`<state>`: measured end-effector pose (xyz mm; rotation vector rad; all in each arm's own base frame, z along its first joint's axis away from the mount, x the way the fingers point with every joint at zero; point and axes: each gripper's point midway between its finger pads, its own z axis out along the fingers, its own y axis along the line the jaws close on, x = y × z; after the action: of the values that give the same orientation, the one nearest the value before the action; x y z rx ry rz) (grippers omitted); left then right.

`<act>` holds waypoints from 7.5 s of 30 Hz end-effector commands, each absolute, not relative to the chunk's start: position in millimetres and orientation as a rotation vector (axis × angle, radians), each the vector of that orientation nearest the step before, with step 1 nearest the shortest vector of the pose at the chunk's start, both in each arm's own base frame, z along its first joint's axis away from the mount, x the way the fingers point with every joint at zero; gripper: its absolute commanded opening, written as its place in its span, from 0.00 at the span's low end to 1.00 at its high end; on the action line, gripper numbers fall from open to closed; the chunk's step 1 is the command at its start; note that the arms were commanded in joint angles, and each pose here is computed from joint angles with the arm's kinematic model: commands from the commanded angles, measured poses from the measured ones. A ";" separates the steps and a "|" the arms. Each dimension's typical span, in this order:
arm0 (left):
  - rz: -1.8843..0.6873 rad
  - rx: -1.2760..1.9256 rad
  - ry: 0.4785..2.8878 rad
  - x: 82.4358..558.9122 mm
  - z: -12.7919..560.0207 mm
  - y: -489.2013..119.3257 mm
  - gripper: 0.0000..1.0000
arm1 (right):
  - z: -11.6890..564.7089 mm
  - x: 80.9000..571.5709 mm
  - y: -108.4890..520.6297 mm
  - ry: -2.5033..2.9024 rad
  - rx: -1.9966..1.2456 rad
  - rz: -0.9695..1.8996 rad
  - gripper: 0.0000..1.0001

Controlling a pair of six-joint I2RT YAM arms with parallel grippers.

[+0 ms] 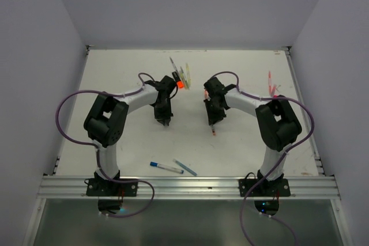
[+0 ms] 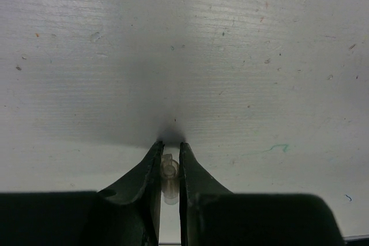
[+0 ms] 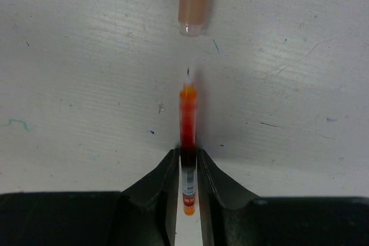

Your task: Open the pen caps

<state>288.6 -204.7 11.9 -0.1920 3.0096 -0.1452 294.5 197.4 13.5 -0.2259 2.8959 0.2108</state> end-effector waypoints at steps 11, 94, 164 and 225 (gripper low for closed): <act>0.087 -0.137 3.029 279.4 -22.8 -174.5 0.24 | 11.5 299.9 216.9 2.891 -0.222 0.341 0.33; -0.665 -0.575 2.278 279.3 255.9 -143.8 0.69 | 100.6 164.9 306.7 2.666 -0.900 0.570 0.00; -0.865 -0.379 2.357 407.6 206.5 -199.0 0.00 | 135.0 162.3 326.0 2.684 -0.637 1.119 0.00; -0.237 -0.264 2.897 403.0 4.4 -168.0 0.24 | 19.6 430.2 181.4 2.797 -0.111 0.315 0.09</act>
<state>412.3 -173.5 18.5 -0.2958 2.8573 -0.3092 428.0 175.1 19.3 -0.1133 2.8117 0.2825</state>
